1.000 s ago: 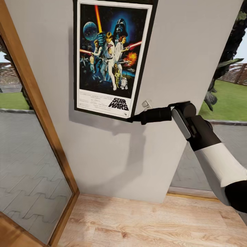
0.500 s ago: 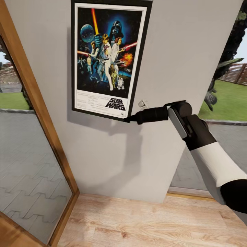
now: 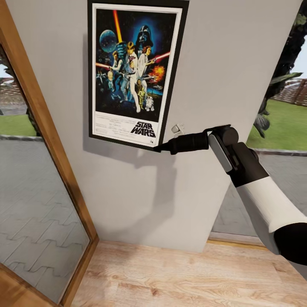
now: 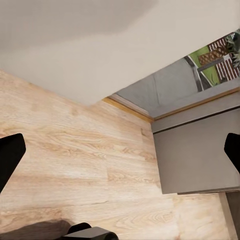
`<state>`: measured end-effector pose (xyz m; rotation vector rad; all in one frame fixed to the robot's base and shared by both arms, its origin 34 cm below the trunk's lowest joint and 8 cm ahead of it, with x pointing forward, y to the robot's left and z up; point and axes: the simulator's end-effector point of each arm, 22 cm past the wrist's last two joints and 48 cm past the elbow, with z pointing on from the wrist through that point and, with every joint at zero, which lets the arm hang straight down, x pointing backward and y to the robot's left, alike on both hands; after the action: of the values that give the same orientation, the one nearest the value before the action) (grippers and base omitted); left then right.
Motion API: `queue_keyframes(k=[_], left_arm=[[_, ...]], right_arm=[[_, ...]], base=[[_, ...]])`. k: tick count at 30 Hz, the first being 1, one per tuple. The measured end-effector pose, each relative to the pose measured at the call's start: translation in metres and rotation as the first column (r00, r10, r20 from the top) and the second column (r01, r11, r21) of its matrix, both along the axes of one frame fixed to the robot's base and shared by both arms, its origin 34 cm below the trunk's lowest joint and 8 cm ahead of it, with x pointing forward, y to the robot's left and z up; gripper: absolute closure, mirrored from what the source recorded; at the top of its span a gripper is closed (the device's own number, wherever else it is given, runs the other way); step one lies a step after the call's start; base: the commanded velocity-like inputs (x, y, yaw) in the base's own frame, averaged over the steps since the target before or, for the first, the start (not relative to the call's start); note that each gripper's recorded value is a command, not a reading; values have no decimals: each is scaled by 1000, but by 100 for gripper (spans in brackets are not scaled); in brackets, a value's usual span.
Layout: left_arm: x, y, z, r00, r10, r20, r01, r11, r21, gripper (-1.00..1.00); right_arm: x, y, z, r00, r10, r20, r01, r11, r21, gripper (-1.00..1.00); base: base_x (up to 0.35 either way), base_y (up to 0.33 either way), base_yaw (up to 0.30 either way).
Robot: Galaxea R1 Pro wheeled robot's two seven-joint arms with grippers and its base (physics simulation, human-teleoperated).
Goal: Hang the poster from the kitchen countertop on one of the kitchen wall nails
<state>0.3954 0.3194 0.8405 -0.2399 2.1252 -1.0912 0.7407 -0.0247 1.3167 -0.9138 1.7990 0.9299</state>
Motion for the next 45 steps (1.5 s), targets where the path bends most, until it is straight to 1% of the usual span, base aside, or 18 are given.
queue_keyframes(k=[28,45], left_arm=[[0,0,0,1000,0,0,0,1000,0,-100],[0,0,0,1000,0,0,0,1000,0,-100]], right_arm=[[0,0,0,1000,0,0,0,1000,0,100],[-1,2,7,1000,4,12,-4,1000,-3,100]], base=[[0,0,0],[0,0,0]])
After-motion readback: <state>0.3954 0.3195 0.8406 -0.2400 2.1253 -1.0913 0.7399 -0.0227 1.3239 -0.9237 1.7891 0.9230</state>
